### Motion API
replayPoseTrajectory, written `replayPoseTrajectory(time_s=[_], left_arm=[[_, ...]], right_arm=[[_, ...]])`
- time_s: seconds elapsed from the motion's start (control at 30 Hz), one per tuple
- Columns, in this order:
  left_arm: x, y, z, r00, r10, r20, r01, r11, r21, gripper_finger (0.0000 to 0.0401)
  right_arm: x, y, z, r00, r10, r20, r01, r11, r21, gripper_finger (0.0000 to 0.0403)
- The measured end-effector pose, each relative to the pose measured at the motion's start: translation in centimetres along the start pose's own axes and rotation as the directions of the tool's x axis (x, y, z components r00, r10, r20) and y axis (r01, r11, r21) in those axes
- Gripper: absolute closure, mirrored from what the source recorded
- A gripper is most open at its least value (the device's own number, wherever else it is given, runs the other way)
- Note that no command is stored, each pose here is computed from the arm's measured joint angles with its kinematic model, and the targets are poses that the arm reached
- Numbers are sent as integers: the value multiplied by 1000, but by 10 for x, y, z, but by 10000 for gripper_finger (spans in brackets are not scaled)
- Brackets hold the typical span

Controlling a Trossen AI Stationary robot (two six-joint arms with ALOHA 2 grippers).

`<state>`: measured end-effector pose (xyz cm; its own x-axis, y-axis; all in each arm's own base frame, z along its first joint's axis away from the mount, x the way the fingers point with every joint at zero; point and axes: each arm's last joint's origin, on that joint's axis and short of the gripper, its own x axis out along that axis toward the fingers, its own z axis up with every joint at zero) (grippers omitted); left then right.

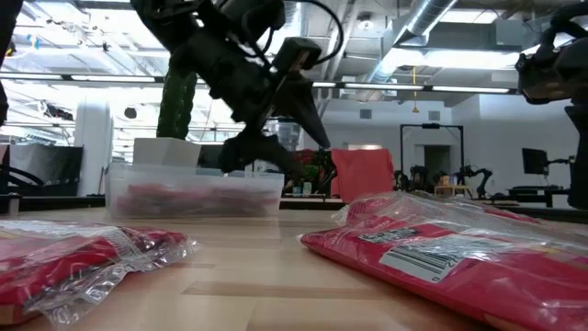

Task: Sort popcorn bags into baskets
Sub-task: Put the red popcorn bag into the transparent bin

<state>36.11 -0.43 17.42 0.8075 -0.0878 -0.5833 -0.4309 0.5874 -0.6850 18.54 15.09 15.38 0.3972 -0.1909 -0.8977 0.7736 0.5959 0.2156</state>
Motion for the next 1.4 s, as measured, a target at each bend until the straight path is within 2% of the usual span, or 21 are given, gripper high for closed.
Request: replayPoseTrajectory(time_s=[0.1, 0.23, 0.47, 0.77, 0.93, 1.03, 1.2, 1.4], left_arm=[[0, 4, -8, 999, 46, -10, -46, 999, -20, 153], [1, 7, -13, 998, 58, 3, -58, 997, -42, 133], [1, 12, -22, 998, 62, 4, -62, 997, -49, 138], [1, 21, -29, 995, 96, 5, -96, 995, -42, 142], [2, 24, -34, 998, 64, 13, -63, 996, -67, 143], [9, 28, -39, 998, 61, -19, -62, 996, -69, 143], [24, 30, -45, 999, -5, -40, 1, 996, -87, 143], [29, 30, -47, 999, -21, -38, 17, 995, -94, 143]], right_arm=[[4, 0, 2, 1000, -13, 5, 13, 1000, 8, 375], [15, 2, -1, 999, -39, 5, 39, 999, 6, 381], [37, 14, -12, 1000, -7, 6, 7, 1000, 5, 381], [34, 18, -9, 1000, -23, -8, 23, 1000, 9, 375], [30, 17, -8, 1000, -24, 11, 24, 1000, 6, 385], [28, 15, -6, 999, -34, 20, 34, 999, 4, 384], [27, 11, -5, 998, -65, 23, 65, 998, -9, 376], [30, 10, -2, 996, -78, 30, 79, 997, -27, 386]])
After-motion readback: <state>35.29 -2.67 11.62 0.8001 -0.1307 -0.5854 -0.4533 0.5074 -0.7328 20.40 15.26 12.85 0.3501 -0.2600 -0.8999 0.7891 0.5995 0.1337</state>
